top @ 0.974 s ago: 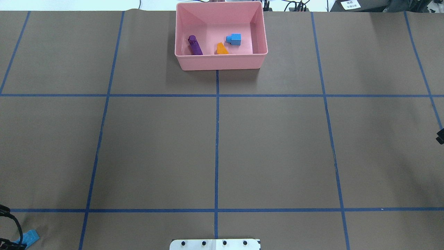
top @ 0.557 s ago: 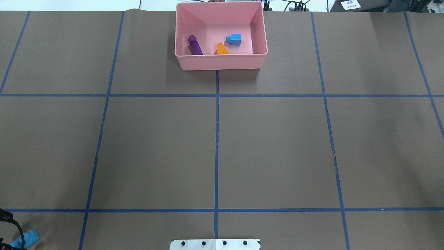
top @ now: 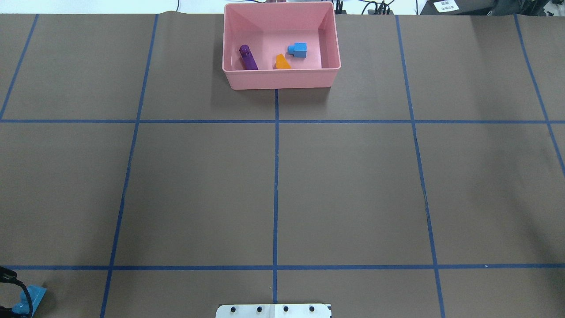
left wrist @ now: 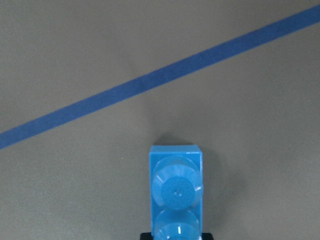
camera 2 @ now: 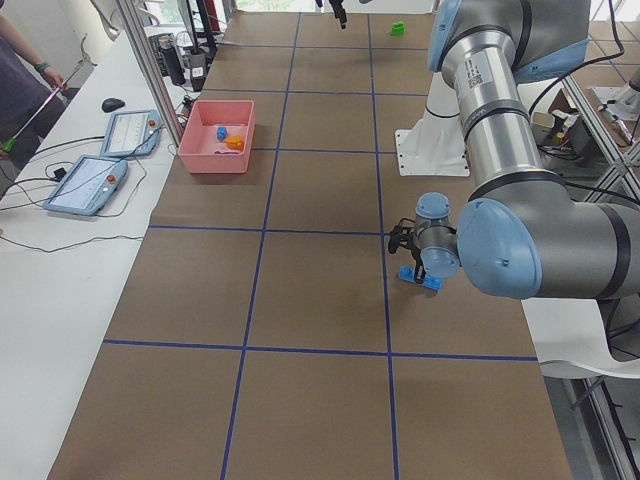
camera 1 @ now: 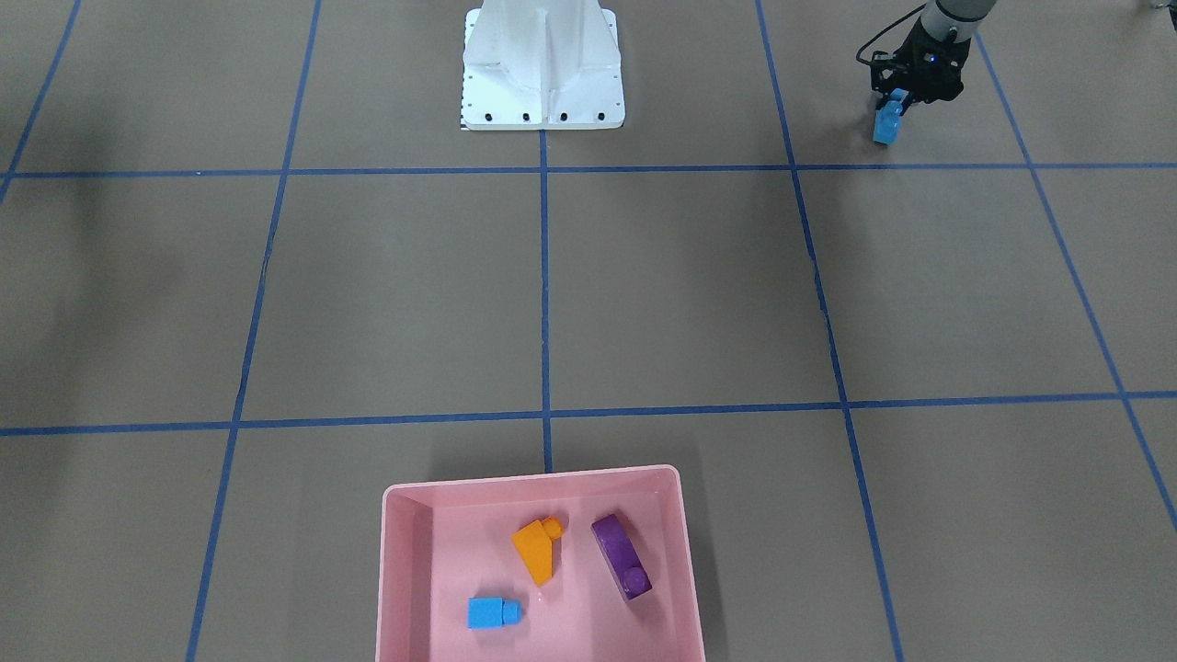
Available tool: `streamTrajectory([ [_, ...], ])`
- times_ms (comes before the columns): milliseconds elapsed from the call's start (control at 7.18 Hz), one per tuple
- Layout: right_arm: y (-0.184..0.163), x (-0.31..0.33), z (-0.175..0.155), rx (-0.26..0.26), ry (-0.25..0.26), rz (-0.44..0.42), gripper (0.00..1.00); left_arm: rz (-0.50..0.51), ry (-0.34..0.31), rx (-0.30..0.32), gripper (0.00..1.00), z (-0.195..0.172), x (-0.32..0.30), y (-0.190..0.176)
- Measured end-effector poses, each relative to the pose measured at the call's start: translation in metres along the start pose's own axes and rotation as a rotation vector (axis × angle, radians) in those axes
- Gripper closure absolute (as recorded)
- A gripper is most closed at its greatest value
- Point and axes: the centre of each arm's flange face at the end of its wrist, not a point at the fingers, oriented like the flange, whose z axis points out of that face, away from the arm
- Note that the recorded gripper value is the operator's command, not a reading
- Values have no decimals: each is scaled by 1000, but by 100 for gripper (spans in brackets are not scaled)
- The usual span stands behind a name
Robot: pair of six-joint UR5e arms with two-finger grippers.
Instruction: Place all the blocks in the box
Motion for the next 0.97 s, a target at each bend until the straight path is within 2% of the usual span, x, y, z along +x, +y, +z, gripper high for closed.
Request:
streamTrajectory([
  [278,24,21,6,-14,-1,-31,1,-58,71,12,100,-37,24,-7],
  [557,56,35,21,-27,0,-48,1,-123,160,-31,100,-68,34,-22],
  [696,80,43,36,-9,3,-64,1,-152,207,-39,100,-78,36,-34],
  [974,129,67,81,39,5,-98,1,-186,278,-7,100,-91,46,-66],
])
